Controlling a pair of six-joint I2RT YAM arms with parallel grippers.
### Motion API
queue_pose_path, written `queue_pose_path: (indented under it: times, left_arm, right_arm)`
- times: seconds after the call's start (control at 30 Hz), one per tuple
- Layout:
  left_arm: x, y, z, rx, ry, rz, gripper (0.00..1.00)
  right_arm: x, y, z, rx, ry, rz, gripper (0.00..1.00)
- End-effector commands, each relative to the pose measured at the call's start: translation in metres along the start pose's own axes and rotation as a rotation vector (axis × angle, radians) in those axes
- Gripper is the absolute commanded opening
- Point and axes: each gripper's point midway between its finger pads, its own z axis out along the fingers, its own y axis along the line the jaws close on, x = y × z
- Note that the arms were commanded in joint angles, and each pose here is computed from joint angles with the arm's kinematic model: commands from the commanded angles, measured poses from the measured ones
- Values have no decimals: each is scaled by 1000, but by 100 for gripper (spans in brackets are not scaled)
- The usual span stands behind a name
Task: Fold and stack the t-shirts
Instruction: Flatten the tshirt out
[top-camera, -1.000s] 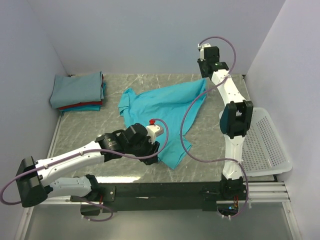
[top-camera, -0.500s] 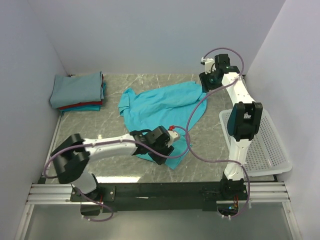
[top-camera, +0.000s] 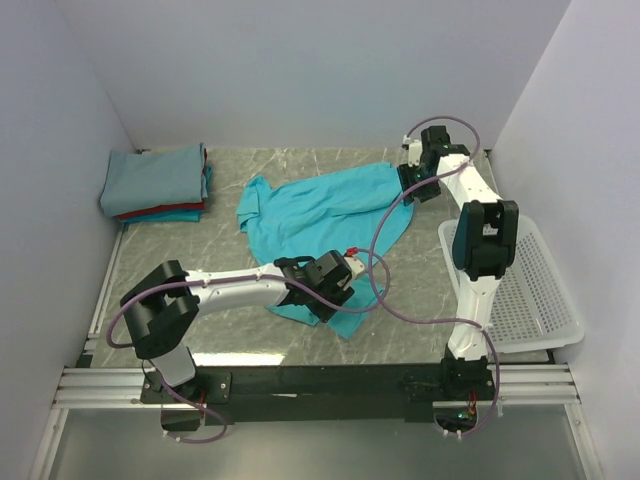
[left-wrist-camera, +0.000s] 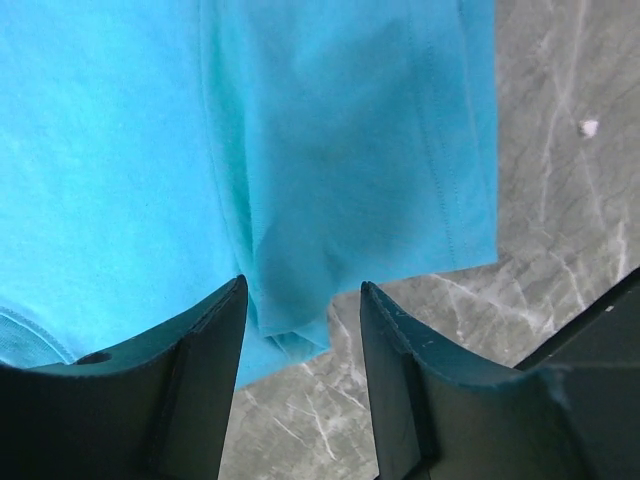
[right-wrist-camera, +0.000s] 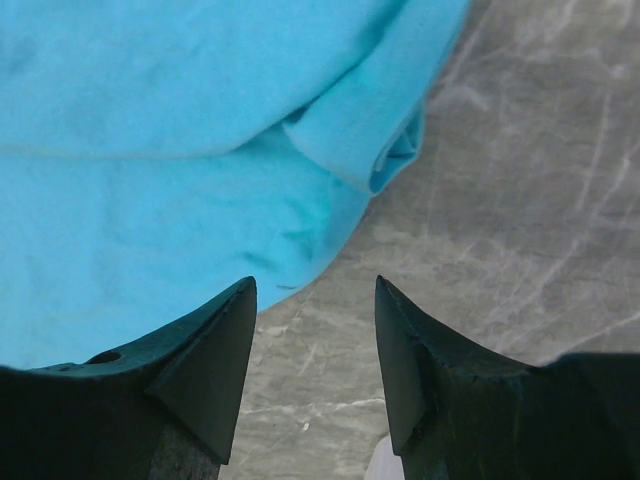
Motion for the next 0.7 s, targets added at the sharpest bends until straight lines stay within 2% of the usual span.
queue_pose_path:
  times: [0.0, 0.13, 0.23, 0.4, 0.53, 0.63, 0.67]
  left_arm:
    - [-29, -18, -14, 41, -83, 30, 54]
    - [-43, -53, -27, 157, -150, 37, 54]
    - [-45, -73, -24, 210, -156, 38, 54]
    - [-31, -92, 3, 215, -89, 55, 55]
    - [-18, -101, 22, 158, -33, 97, 55]
    - [-11, -98, 31, 109, -5, 110, 54]
    - [-10, -97, 32, 99, 0, 109, 53]
  right_arm:
    - [-7, -16, 6, 94, -18, 64, 57]
    - [-7, -18, 14, 101, -2, 86, 55]
    - [-5, -18, 22, 93, 26, 102, 51]
    - [-2, -18, 35, 91, 54, 114, 49]
    - [-1, -19, 41, 90, 70, 118, 49]
    - [1, -15, 43, 66, 75, 119, 36]
    - [1, -12, 41, 55, 70, 118, 29]
